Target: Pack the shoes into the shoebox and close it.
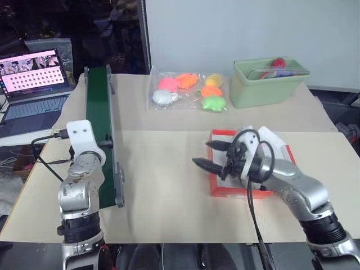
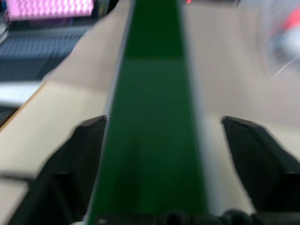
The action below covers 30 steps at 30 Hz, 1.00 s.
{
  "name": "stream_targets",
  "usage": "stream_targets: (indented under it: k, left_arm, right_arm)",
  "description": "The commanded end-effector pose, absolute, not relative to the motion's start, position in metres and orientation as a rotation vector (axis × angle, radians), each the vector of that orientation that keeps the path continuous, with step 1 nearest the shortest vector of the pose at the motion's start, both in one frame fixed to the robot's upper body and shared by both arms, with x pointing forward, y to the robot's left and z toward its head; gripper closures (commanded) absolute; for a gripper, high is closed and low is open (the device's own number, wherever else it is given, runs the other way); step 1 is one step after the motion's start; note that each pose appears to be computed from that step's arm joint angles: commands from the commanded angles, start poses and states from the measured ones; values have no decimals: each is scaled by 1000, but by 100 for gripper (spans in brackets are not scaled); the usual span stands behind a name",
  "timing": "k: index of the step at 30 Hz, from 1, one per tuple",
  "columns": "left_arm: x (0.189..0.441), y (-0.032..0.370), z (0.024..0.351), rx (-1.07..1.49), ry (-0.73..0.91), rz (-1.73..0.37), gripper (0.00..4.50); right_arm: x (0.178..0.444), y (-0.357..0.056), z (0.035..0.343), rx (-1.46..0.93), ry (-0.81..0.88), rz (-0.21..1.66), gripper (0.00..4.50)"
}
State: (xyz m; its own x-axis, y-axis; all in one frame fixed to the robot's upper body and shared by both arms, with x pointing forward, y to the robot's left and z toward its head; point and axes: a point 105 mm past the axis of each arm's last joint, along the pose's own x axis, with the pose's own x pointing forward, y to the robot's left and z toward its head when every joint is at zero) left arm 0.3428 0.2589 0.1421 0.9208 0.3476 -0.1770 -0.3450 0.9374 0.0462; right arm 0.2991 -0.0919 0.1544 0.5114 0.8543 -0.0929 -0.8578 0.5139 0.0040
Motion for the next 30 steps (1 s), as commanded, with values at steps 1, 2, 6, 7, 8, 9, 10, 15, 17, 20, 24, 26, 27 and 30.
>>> stream_targets:
  k: [1,2,6,7,8,9,10,15,17,20,24,26,27,30]
  left_arm:
    - [340,262,154,30,126,377,5]
    - [339,263,154,36,124,382,5]
    - [341,262,152,62,129,381,5]
    - [343,262,152,59,131,378,5]
    - [344,262,152,56,133,376,5]
    - [345,262,151,55,134,375,5]
    - [346,261,153,52,130,372,5]
    - [350,258,154,49,127,364,5]
    - [351,257,153,50,129,360,5]
    - [353,256,153,51,132,354,5]
    - [354,256,153,54,133,352,5]
    - [354,256,152,55,137,351,5]
    - [354,256,152,55,138,351,5]
    - [354,255,151,58,140,348,5]
  right_arm:
    - [294,-88,167,-44,2,1054,0]
    - [294,-88,165,-49,-2,1051,0]
    - [293,-90,161,-98,-26,1042,0]
    - [295,-92,159,-127,-31,1023,0]
    - [297,-93,158,-146,-34,1009,0]
    - [298,-94,157,-158,-36,1001,0]
    - [297,-94,155,-185,-30,1002,0]
    - [297,-95,151,-222,-29,993,0]
    - [297,-95,150,-234,-26,992,0]
    - [297,-95,148,-221,-12,981,0]
    - [297,-97,142,-201,18,961,0]
    - [296,-95,144,-186,14,962,0]
    - [295,-94,144,-182,12,961,0]
    - [297,-94,147,-176,2,944,0]
